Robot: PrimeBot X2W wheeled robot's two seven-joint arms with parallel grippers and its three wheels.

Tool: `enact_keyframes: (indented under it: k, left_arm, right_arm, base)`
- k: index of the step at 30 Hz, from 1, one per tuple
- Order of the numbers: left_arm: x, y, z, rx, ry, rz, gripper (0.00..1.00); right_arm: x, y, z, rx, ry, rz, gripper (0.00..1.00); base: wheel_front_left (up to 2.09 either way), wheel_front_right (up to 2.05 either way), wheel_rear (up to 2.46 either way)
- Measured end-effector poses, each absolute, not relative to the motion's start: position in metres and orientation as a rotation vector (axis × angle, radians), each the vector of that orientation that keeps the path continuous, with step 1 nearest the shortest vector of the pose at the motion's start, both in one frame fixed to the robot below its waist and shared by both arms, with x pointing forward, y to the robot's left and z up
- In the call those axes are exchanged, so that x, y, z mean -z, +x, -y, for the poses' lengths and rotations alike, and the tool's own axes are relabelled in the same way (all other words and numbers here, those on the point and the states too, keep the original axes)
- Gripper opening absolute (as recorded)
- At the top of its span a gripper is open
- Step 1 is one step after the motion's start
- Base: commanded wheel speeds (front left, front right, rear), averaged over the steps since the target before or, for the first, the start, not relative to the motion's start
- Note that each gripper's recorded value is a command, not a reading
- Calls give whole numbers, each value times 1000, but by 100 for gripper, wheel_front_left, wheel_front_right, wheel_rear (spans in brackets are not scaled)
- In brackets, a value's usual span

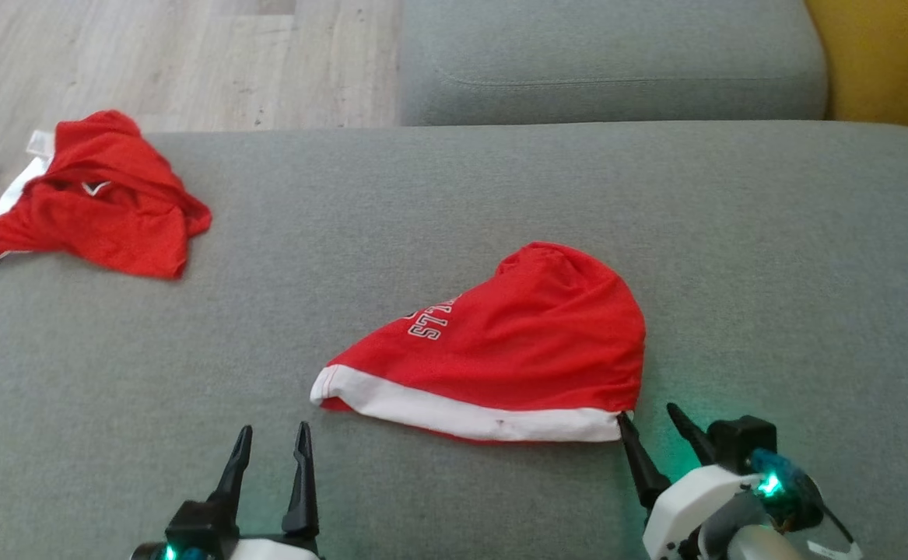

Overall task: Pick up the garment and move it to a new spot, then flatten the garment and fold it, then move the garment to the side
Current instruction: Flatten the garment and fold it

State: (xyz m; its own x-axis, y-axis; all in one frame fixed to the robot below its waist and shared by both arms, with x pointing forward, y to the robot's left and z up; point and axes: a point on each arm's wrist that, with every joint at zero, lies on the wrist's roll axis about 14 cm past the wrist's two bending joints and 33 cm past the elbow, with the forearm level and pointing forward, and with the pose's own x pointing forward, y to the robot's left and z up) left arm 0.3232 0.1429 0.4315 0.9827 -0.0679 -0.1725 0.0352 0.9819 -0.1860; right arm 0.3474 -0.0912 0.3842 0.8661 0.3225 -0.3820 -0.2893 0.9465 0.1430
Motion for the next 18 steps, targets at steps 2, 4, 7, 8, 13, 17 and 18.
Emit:
enact_keyframes:
  k: [2, 4, 7, 8, 13, 17, 18]
  left_arm:
    - [-431, 322, -145, 44, -184, -180, 100]
    - [-431, 321, -148, 36, -184, -180, 100]
    - [-431, 319, -149, 32, -185, -179, 100]
    - [-431, 319, -149, 31, -185, -179, 100]
    - [-431, 319, -148, 34, -183, -181, 100]
    - [-430, 320, -147, 39, -182, -183, 100]
    - [-430, 320, -146, 41, -182, -184, 100]
  right_arm:
    - [-380, 346, 86, -333, 90, -433, 100]
    - [-376, 345, 81, -349, 94, -453, 100]
    - [-373, 344, 72, -377, 97, -471, 100]
    - [-373, 344, 69, -386, 101, -474, 100]
    - [-369, 340, 59, -418, 103, -498, 49]
    - [-365, 338, 58, -441, 56, -508, 40]
    - [-366, 339, 58, -446, 39, -503, 41]
  base:
    - [0, 0, 0]
    - [0, 0, 0]
    - [0, 0, 0]
    - [0, 0, 0]
    - [0, 0, 0]
    - [0, 0, 0]
    - [0, 0, 0]
